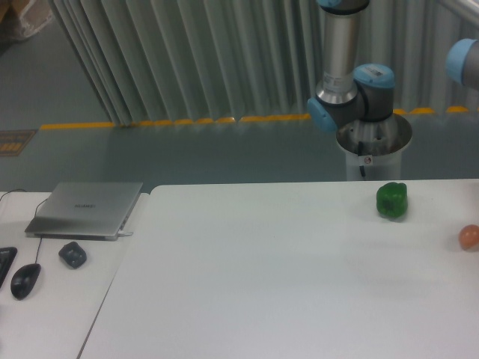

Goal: Place the triangular bread on the table

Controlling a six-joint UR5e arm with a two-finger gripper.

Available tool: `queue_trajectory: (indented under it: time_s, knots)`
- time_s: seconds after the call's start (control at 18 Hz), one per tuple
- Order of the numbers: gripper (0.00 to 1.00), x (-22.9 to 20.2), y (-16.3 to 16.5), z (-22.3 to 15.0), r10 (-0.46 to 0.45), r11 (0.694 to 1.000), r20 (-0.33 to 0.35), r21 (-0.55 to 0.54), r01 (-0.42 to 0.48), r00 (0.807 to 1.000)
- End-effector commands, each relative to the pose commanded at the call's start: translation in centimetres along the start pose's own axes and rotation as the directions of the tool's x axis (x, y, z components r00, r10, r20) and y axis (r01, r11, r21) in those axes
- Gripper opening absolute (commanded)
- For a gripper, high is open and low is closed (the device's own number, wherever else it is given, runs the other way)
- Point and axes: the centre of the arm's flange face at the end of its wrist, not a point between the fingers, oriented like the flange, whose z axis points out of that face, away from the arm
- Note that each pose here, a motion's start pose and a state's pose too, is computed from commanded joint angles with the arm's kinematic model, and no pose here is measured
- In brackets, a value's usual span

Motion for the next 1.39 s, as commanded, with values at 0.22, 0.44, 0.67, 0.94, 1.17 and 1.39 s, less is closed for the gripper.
queue_trajectory:
  time_s: [0.22, 0.44, 0.67, 0.94, 1.17, 1.39]
  knots:
    - [1.00, -0.9, 1.1, 1.0, -0.027, 1.000, 0.026, -0.005, 0.028, 0.999]
    - [1.00, -0.9, 0.4, 1.5, -0.015, 1.000, 0.018, -0.002, 0.015, 1.000]
    - [1.00, -0.8, -0.6, 1.7, 0.000, 1.000, 0.018, 0.001, 0.000, 1.000]
    - [1.00, -0.5, -1.2, 1.7, 0.005, 1.000, 0.016, 0.004, -0.005, 1.000]
    - [1.00, -0.5, -1.6, 1.5, -0.020, 1.000, 0.018, 0.005, 0.019, 1.000]
    - [1.00, -0.5, -1.8, 1.6, -0.023, 1.000, 0.018, 0.006, 0.022, 1.000]
